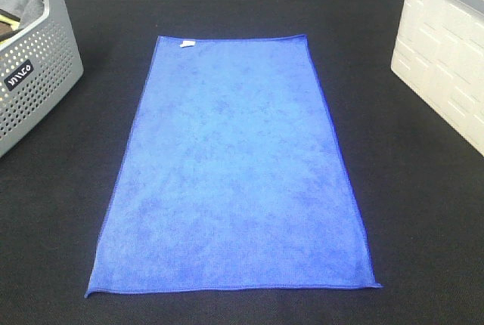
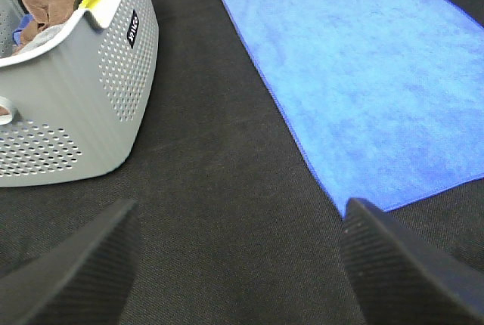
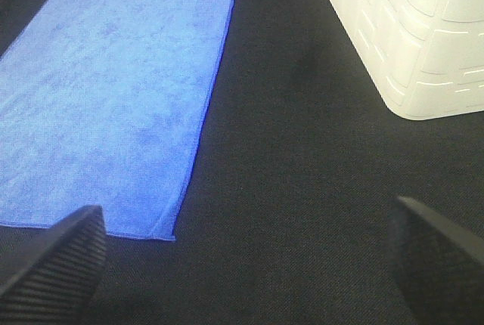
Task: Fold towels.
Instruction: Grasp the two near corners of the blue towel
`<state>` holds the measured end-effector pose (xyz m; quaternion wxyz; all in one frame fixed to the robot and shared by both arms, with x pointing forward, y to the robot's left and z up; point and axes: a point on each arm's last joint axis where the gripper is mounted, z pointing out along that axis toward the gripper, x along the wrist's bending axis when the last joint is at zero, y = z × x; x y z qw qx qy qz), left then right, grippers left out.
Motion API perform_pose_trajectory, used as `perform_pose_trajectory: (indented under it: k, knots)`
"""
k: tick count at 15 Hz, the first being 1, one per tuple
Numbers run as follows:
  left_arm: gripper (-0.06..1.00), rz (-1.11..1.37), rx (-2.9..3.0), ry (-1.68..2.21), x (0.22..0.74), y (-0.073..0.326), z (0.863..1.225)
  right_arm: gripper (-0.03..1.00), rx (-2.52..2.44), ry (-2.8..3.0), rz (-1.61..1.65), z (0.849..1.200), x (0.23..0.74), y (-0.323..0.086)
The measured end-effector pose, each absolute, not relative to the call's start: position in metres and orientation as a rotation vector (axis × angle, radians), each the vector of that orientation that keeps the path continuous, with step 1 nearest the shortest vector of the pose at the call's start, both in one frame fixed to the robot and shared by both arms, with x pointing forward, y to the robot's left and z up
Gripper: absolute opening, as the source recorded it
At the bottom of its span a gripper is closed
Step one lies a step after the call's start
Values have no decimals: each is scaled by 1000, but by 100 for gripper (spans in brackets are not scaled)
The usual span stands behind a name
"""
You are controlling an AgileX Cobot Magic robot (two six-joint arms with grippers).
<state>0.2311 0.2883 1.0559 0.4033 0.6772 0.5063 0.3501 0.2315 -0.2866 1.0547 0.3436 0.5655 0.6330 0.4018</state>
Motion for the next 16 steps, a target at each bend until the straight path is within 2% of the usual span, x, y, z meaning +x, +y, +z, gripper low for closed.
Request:
perform_pose_trajectory:
  k: [16]
  knots:
    - [71, 884, 1710, 1279, 231, 288, 1056, 94, 1469, 1645, 1044, 1055, 231, -287]
